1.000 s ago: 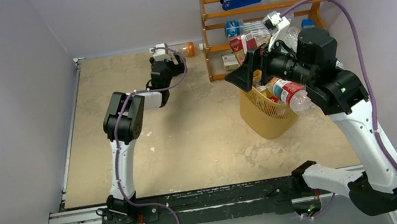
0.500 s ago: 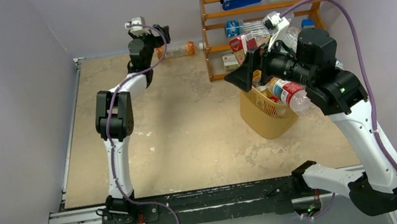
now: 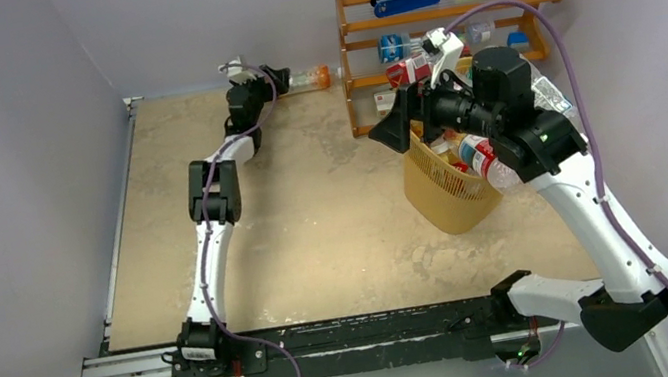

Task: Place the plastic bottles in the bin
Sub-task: Pick up the plastic bottle at the center of the board.

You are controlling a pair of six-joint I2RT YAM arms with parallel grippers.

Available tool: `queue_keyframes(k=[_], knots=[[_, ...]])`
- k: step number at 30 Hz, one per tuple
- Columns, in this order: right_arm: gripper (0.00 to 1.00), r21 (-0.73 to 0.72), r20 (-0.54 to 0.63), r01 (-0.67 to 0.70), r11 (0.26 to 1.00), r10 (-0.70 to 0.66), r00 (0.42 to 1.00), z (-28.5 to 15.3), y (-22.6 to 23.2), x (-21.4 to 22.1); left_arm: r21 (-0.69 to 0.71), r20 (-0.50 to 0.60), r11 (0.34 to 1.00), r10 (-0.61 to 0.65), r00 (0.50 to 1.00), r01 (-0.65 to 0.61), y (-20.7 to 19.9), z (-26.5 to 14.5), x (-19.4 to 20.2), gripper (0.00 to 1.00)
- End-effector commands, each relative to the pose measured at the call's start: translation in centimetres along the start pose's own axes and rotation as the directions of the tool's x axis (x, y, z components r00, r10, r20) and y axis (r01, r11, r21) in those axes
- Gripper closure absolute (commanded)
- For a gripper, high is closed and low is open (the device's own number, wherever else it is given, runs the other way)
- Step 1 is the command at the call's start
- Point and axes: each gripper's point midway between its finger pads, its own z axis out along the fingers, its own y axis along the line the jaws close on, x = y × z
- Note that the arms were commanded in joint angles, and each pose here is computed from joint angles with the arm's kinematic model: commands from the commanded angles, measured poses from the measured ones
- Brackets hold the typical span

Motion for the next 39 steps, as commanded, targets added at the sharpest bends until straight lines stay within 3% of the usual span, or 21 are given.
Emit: queue_keyframes(k=[1,10,23,30,35,39], knots=[[0.00,-0.036,0.063,0.048,0.998,-0.046,0.997,-0.4,0.7,-1.3,0.131,0.091,0.991,-0.038,0.995,0.026,-4.2,-1.1,-5.4,0.14],[0.00,-0.065,0.108,0.036,0.997,-0.029,0.994,-2.5,2.2,-2.0,0.227,0.022,0.971,-0.081,0.996,0.074,-8.9,-5.6,-5.3,0.19],[0.00,-0.118,0.164,0.006,0.993,0.014,0.986,-6.5,4.8,-2.7,0.408,-0.178,0.907,-0.031,0.984,0.102,-22.9,-12.0,0.2,0.20],[0.00,-0.127,0.177,-0.009,0.992,0.031,0.984,-7.8,5.5,-2.7,0.210,-0.170,0.976,0.101,0.980,-0.064,-19.0,-13.0,-1.3,0.19],[0.00,-0.122,0.178,-0.015,0.992,0.037,0.983,-8.2,5.5,-2.5,0.148,-0.168,0.981,0.149,0.974,-0.124,-17.5,-12.7,-1.8,0.16],[0.00,-0.114,0.180,-0.018,0.993,0.039,0.983,-8.3,5.5,-2.6,0.126,-0.212,0.977,0.194,0.958,-0.170,-16.1,-11.5,0.1,0.12]])
